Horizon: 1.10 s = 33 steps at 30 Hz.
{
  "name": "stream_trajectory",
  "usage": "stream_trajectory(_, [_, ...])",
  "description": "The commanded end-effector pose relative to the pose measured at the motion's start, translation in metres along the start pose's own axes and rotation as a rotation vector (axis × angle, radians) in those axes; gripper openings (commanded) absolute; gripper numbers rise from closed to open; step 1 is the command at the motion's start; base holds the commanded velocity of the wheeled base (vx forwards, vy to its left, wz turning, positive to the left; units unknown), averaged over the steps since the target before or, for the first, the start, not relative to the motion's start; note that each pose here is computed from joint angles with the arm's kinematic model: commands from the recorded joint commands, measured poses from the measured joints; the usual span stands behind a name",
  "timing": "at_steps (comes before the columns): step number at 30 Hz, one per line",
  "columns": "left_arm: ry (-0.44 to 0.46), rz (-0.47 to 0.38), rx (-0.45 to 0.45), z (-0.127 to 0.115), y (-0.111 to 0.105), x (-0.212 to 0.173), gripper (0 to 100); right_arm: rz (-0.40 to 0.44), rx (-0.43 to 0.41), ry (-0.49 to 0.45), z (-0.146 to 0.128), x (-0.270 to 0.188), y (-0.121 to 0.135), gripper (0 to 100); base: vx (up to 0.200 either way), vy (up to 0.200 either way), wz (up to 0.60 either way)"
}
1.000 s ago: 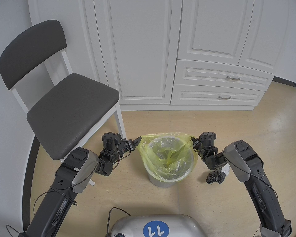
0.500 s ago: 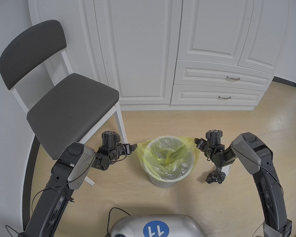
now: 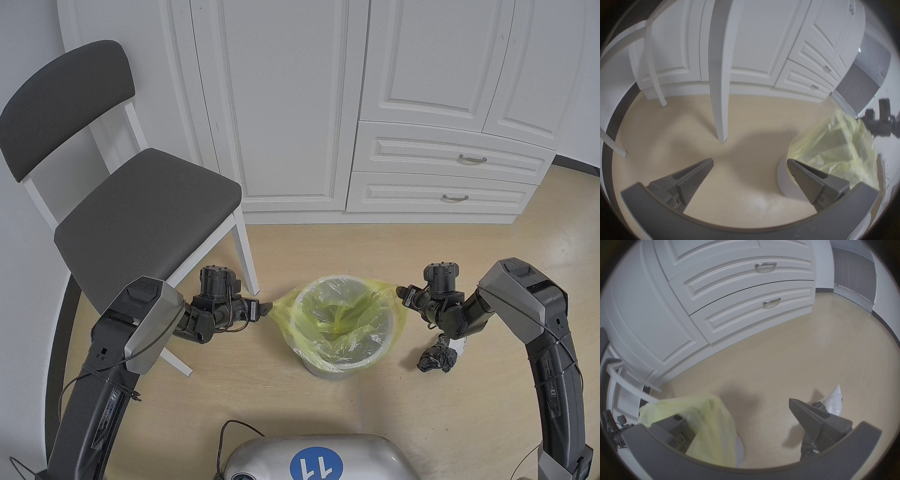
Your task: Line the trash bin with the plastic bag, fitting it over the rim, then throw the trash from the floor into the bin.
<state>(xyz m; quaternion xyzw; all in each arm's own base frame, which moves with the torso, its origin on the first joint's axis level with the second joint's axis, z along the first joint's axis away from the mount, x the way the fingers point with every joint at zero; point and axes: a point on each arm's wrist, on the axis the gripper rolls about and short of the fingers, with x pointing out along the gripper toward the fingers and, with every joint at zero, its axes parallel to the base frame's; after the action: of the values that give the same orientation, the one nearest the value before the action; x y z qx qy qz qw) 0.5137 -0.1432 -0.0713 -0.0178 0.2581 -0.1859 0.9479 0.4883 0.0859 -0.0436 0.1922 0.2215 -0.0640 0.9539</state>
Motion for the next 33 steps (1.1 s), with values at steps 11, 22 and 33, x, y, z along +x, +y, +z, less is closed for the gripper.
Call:
stream_trajectory(11, [0.156,-0.098,0.155,-0.027,0.004,-0.025,100,0.010,-0.294,0.295,-0.023,-0.053,-0.016,100,0.000,0.000,0.00])
stream_trajectory(22, [0.031,-0.014,0.087,-0.018,0.008,0.001,100,0.004,-0.432,0.415,-0.032,-0.077,-0.020,100,0.000,0.000,0.00])
stream_trajectory(33, [0.074,0.021,0.009,0.031,0.020,-0.031,100,0.067,-0.591,0.508,-0.078,-0.106,0.006,100,0.000,0.000,0.00])
